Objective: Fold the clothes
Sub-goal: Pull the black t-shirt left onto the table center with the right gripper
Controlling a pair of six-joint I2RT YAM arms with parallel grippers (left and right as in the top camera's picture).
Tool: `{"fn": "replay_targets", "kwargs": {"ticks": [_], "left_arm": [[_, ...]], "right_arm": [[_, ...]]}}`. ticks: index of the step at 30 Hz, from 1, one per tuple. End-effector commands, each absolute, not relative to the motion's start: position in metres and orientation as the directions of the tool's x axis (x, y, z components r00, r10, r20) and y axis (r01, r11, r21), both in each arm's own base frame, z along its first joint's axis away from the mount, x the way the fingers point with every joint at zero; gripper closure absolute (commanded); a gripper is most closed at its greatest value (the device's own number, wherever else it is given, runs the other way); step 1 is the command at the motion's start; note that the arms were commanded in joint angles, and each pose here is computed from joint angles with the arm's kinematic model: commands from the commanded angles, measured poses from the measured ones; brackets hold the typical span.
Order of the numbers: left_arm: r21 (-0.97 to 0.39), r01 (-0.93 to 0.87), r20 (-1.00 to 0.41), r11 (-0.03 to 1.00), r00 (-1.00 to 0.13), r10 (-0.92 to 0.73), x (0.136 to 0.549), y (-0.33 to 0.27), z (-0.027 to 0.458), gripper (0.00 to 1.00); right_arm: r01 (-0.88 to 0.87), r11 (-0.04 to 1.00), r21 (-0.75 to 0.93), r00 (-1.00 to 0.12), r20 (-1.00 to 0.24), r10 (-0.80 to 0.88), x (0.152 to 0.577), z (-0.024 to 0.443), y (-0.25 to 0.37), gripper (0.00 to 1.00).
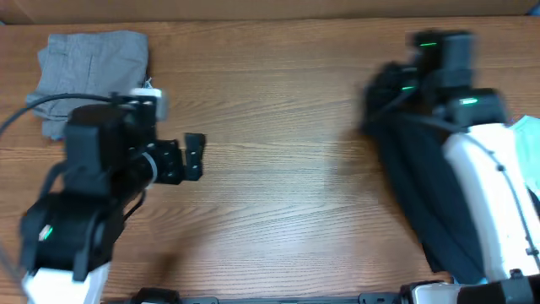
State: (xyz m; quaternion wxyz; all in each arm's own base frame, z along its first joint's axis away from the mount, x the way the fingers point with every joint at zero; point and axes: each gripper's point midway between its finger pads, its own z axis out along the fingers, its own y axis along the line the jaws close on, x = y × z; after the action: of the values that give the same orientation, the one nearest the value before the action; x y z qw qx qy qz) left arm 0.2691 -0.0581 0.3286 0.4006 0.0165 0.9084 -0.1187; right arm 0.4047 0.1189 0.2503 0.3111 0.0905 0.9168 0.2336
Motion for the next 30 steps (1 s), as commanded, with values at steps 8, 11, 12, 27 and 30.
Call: {"fn": "replay_targets", "kwargs": {"ticks": [8,11,12,27,30], "left_arm": [[-0.104,0.029,-0.853,0.994,-0.517,-0.074,0.239,-0.025,0.405,0.0],[-0.102,0.026,-0.846,0.994,-0.529,-0.073,0.24,-0.025,0.402,0.0],[-0.105,0.03,-0.843,0.994,-0.533,-0.073,0.241,-0.026,0.401,0.0],[-0.243,0.304,-0.486,0.921,-0.86,0.156,0.353,-0.134,0.25,0.08],[-0.246,0.333,-0.424,0.91,-0.881,0.208,0.378,-0.161,0.203,0.21]], "right_arm": [[-0.199,0.914,0.353,-0.731,-0.675,0.102,0.347,0.278,0.252,0.19],[-0.094,0.933,0.346,-0.734,-0.658,0.17,0.352,0.279,0.224,0.19],[-0.058,0.934,0.352,-0.733,-0.651,0.2,0.354,0.282,0.212,0.19],[0.102,0.854,0.51,-0.459,-0.738,0.495,0.289,0.405,0.07,0.18],[0.119,0.845,0.522,-0.466,-0.722,0.512,0.278,0.403,0.066,0.17]]}}
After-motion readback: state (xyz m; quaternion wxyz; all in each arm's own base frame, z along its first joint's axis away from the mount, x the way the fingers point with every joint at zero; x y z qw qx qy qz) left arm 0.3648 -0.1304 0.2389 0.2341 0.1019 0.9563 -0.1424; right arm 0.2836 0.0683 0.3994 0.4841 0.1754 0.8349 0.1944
